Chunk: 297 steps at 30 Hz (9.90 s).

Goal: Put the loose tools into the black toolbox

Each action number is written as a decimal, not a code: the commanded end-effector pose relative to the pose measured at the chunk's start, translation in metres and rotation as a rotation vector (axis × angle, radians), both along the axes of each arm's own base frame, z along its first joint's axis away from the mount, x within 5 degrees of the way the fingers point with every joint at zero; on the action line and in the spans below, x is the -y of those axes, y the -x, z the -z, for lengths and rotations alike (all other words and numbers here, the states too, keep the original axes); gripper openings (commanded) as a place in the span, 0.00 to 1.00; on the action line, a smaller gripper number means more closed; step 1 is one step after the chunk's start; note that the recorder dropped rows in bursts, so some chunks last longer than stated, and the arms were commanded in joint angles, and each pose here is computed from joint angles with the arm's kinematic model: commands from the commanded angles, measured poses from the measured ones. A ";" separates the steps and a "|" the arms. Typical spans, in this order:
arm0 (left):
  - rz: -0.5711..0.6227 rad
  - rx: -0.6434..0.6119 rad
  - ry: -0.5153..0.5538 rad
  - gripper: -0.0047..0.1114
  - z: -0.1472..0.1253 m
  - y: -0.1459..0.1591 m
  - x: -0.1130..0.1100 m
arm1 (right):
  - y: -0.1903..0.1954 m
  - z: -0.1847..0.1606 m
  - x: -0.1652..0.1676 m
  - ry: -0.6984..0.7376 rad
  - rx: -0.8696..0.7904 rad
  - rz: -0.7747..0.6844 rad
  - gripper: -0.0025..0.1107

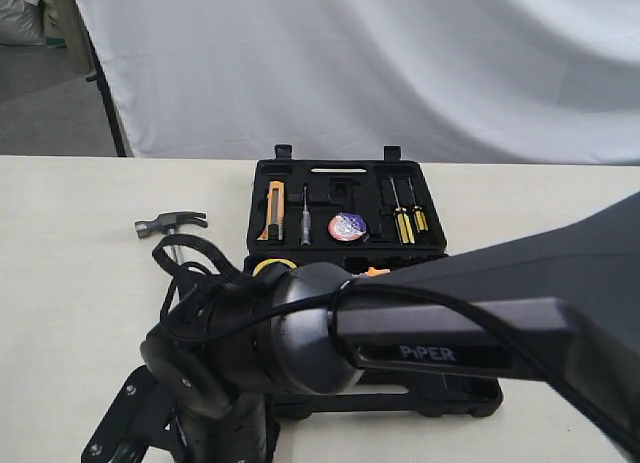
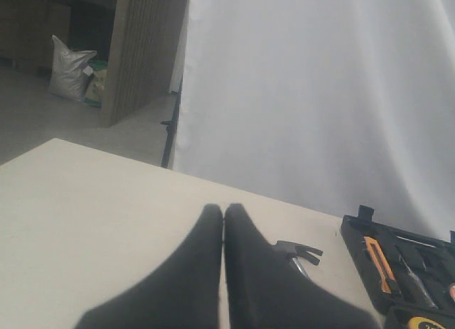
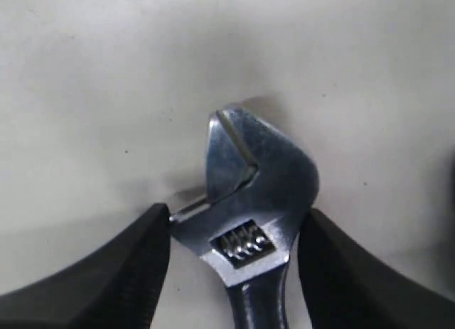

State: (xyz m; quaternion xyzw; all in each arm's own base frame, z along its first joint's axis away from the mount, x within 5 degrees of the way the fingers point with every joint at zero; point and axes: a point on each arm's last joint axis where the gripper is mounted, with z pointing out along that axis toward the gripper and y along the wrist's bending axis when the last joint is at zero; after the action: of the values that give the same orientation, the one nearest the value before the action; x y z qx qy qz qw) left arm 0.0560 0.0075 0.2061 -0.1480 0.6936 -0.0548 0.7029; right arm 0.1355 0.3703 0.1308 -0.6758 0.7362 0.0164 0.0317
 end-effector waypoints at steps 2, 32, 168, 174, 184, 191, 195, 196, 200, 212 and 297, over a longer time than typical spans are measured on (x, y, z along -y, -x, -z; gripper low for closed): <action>-0.026 0.013 -0.002 0.05 -0.002 0.001 -0.001 | 0.003 -0.032 0.003 -0.056 0.022 -0.017 0.02; -0.026 0.013 -0.002 0.05 -0.002 0.001 -0.001 | -0.120 -0.077 0.106 -0.192 0.125 0.486 0.02; -0.026 0.013 -0.002 0.05 -0.002 0.001 -0.001 | -0.163 -0.022 0.091 -0.195 0.419 0.095 0.02; -0.026 0.013 -0.002 0.05 -0.002 0.001 -0.001 | -0.162 -0.033 0.091 -0.241 0.417 0.162 0.02; -0.026 0.013 -0.002 0.05 -0.002 0.001 -0.001 | -0.165 -0.021 0.090 -0.233 0.416 0.147 0.02; -0.026 0.013 -0.002 0.05 -0.002 0.001 -0.001 | -0.168 0.000 0.088 -0.206 0.406 0.119 0.02; -0.026 0.013 -0.002 0.05 -0.002 0.001 -0.001 | -0.162 -0.006 0.082 -0.222 0.413 0.101 0.02; -0.026 0.013 -0.002 0.05 -0.002 0.001 -0.001 | -0.158 -0.008 0.079 -0.226 0.413 0.092 0.02; -0.026 0.013 -0.002 0.05 -0.002 0.001 -0.001 | -0.153 -0.025 0.081 -0.205 0.430 0.075 0.02; -0.026 0.013 -0.002 0.05 -0.002 0.001 -0.001 | -0.169 -0.041 0.102 -0.219 0.446 0.213 0.02; -0.026 0.013 -0.002 0.05 -0.002 0.001 -0.001 | -0.182 -0.037 0.124 -0.187 0.402 0.395 0.02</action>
State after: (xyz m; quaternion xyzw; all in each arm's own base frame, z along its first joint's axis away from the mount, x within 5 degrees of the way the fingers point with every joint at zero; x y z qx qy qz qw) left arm 0.0560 0.0075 0.2061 -0.1480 0.6936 -0.0548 0.7029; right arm 0.3189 0.2475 0.1531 -0.5173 0.8233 -0.0612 0.2254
